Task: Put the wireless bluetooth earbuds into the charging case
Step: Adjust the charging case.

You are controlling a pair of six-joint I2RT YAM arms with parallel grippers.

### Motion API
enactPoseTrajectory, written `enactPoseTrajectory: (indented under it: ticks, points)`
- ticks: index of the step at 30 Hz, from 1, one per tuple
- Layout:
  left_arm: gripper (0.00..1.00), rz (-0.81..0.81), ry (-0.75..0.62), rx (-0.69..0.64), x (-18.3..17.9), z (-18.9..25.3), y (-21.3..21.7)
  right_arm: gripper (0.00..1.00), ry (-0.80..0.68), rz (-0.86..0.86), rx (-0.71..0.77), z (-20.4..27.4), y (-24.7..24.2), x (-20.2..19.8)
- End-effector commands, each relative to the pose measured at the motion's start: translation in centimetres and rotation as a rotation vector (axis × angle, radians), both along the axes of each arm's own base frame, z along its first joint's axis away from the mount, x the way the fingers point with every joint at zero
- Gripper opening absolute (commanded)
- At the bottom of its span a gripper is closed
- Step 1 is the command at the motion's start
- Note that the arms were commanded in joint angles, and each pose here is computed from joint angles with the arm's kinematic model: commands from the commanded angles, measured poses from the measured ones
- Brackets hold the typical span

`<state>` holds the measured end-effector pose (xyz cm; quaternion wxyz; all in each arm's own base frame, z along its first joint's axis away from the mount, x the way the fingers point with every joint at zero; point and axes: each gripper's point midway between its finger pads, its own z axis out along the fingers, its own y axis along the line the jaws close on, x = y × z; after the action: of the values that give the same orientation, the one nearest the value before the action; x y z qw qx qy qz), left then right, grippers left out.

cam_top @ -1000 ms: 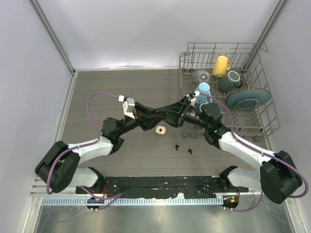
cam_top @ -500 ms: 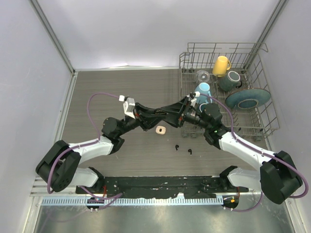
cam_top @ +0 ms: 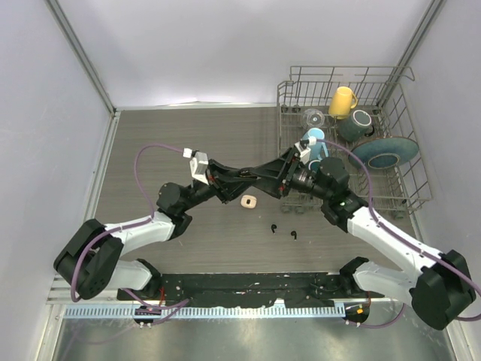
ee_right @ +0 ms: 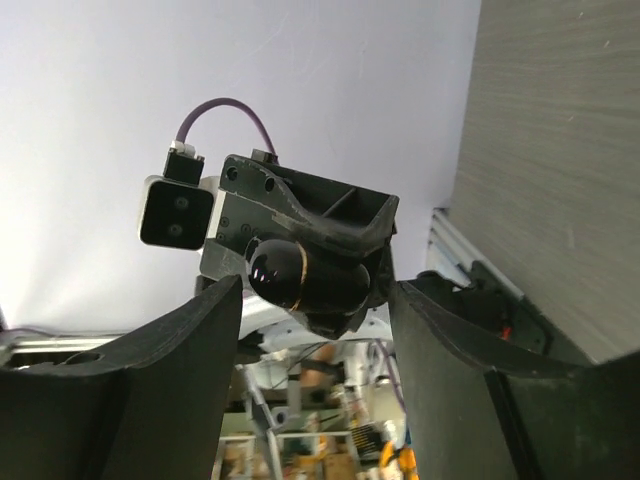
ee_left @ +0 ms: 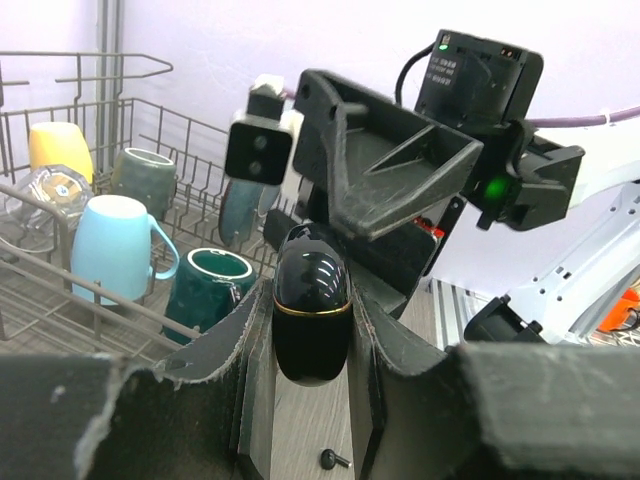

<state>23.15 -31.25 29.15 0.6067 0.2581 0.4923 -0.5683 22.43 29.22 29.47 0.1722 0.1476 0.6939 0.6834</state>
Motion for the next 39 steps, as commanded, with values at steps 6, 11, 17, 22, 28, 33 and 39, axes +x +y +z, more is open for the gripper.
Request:
enactPoseTrajectory:
  ticks: [6, 11, 17, 22, 28, 33, 39]
  points:
    - [0.0, 0.032, -0.174, -0.119, -2.1, 4.7, 2.1, 0.66, -0.34, -0.124, -0.315, 1.9, -3.2, -0.1]
    - [0.0, 0.002, -0.208, -0.112, -3.1, 5.3, 2.2, 0.65, -0.452, -0.103, -0.455, 2.5, -4.1, -0.4]
    - [0.0, -0.059, -0.231, -0.046, -4.0, 4.9, 1.5, 0.64, -0.526, -0.059, -0.466, 3.8, -4.0, -1.0]
    - [0.03, -0.092, -0.248, -0.006, -4.4, 4.4, 1.1, 0.64, -0.509, -0.05, -0.442, 3.9, -3.4, -0.8]
    - [0.0, -0.176, -0.284, 0.052, -5.2, 3.8, 0.9, 0.62, -0.527, -0.027, -0.371, 5.1, -2.9, -1.4]
    - [0.0, -0.153, -0.291, 0.064, -4.2, 3.5, 1.5, 0.62, -0.55, -0.003, -0.365, 5.3, -2.7, -2.2]
    - [0.0, -0.132, -0.281, 0.067, -3.3, 3.3, 1.6, 0.62, -0.562, 0.079, -0.382, 4.7, -1.4, -3.6]
